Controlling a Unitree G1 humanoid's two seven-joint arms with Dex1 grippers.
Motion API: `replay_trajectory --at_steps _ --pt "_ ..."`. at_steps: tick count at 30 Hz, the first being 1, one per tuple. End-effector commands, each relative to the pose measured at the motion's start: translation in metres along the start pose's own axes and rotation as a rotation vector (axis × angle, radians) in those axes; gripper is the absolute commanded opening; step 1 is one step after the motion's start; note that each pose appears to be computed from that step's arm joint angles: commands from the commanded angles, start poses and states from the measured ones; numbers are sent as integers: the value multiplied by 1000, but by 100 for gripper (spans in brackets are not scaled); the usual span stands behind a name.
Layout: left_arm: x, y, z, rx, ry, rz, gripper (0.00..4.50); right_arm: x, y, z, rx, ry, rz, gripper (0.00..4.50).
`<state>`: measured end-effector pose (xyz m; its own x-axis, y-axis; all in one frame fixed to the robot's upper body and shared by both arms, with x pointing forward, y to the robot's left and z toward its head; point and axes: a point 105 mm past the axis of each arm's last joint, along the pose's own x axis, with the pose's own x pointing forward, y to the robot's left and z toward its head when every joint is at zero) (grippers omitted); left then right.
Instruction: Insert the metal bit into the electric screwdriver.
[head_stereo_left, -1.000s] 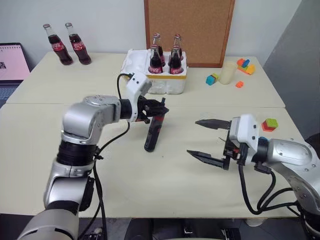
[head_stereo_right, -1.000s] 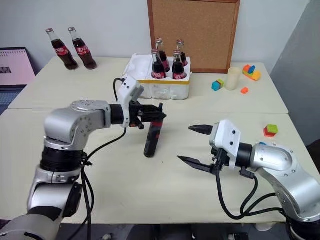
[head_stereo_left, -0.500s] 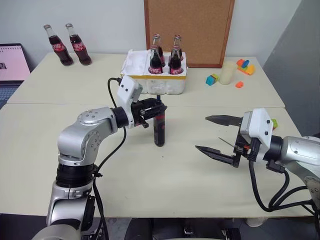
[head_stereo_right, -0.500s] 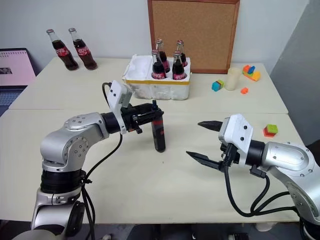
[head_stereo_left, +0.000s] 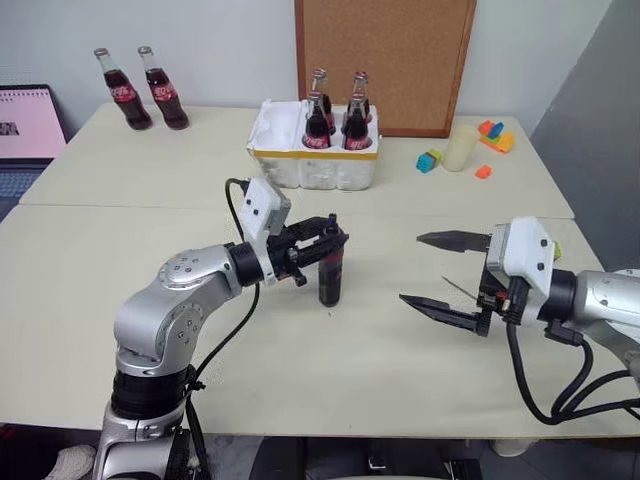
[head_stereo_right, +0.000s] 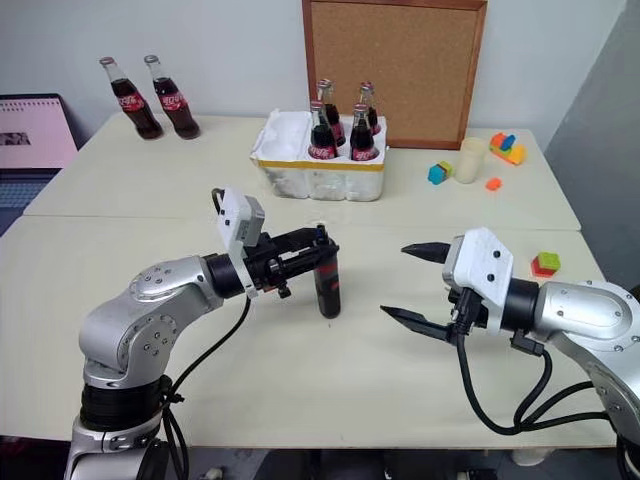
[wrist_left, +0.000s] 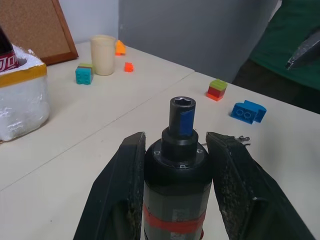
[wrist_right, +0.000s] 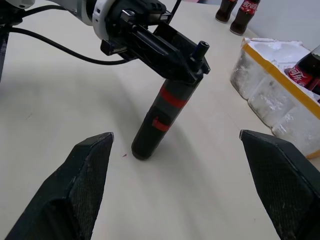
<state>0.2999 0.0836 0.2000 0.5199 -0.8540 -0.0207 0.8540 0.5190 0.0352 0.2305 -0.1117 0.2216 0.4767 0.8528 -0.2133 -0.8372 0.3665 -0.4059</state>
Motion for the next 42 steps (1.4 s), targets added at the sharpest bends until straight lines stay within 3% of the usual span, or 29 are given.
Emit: replay_trajectory --at_steps 1,10,14,24,30,36,42 --pt "5 12 22 106 -88 61 155 -2 1 8 -38 -18 -1 425" --pt "6 36 40 207 -174 174 155 3 -2 9 -47 -34 4 425" --pt "2 42 19 164 -125 206 155 5 -2 8 -53 -38 13 425" --pt "-2 39 4 110 -94 187 155 6 -3 2 -34 -14 1 425" --pt "0 34 1 115 -90 181 155 -7 -21 -32 70 164 -93 425" --pt "8 26 1 149 -103 171 155 -23 -50 -83 256 419 -237 425" --pt "13 21 -3 161 -120 167 154 -28 -57 -122 346 628 -235 425"
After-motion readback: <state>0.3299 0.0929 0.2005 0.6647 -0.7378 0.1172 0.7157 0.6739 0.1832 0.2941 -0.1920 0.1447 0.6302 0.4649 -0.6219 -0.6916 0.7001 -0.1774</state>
